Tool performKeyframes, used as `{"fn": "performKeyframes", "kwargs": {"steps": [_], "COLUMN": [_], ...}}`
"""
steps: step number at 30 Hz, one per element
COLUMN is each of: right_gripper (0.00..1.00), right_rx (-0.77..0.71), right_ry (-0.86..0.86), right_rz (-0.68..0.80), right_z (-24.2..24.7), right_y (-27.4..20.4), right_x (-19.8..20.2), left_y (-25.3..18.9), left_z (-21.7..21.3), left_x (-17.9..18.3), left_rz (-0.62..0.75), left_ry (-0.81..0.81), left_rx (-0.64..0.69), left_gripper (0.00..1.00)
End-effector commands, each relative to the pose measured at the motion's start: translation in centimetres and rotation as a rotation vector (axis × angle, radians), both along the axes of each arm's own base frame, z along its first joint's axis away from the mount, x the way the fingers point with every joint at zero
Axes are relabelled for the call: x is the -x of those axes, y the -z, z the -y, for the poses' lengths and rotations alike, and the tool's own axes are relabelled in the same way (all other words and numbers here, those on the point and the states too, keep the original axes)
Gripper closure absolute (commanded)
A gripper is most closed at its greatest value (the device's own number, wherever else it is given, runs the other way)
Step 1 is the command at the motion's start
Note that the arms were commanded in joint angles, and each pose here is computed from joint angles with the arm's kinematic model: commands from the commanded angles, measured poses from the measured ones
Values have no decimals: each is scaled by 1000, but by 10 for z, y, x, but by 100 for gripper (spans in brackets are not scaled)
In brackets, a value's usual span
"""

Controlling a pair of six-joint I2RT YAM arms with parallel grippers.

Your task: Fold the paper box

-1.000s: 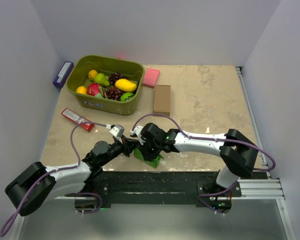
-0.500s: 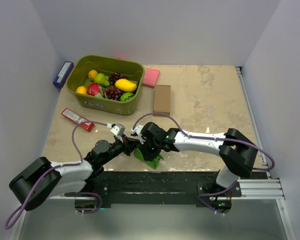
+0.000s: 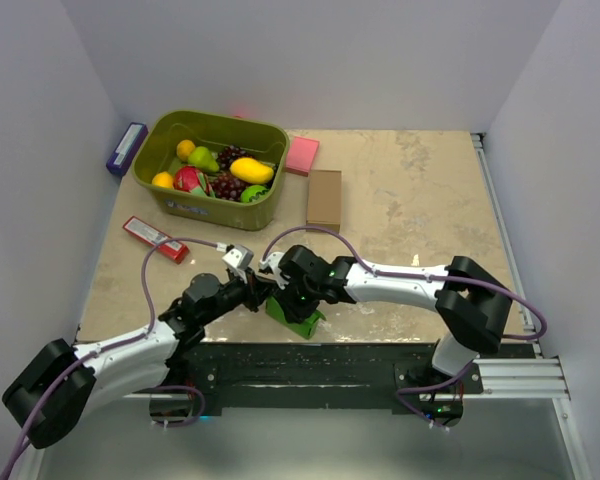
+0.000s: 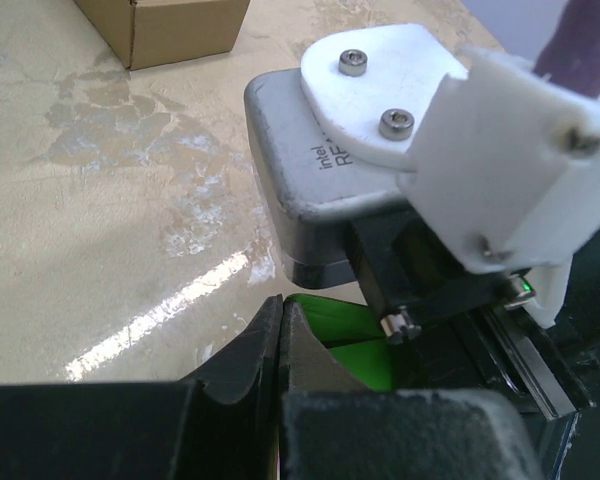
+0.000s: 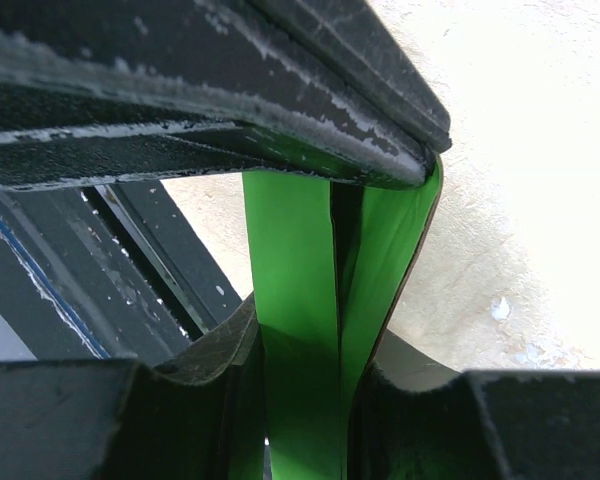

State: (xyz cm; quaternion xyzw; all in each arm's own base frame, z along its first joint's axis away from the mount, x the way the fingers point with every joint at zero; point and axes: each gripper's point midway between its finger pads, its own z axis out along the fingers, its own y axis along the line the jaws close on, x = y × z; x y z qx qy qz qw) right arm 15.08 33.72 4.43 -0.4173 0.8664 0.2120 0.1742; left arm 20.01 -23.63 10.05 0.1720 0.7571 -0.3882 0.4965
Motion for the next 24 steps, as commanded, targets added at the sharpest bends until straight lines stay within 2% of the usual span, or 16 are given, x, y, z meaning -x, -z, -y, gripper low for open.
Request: {"fn": "performKeyframes", "kwargs": {"steps": [1,13,20,24], "right_gripper": [100,100,100,95], "right_rx": [258,283,282,244], "right_ry": [115,150,190,212], "right_rz": [-20,12,84,119], "right_z": [56,63,59,48], "right_y": [56,56,44,29], "right_x": [-3,-9,-26,-37], "left_y": [-58,-78,-41,-13], "left_z": [30,28,17,9], "left_x": [22,25,41,46], "left_rz": [90,102,44,3], "left_ry": [210,210,225,210], "left_rx": [118,150,111,66], "left_gripper": [100,100,100,100]}}
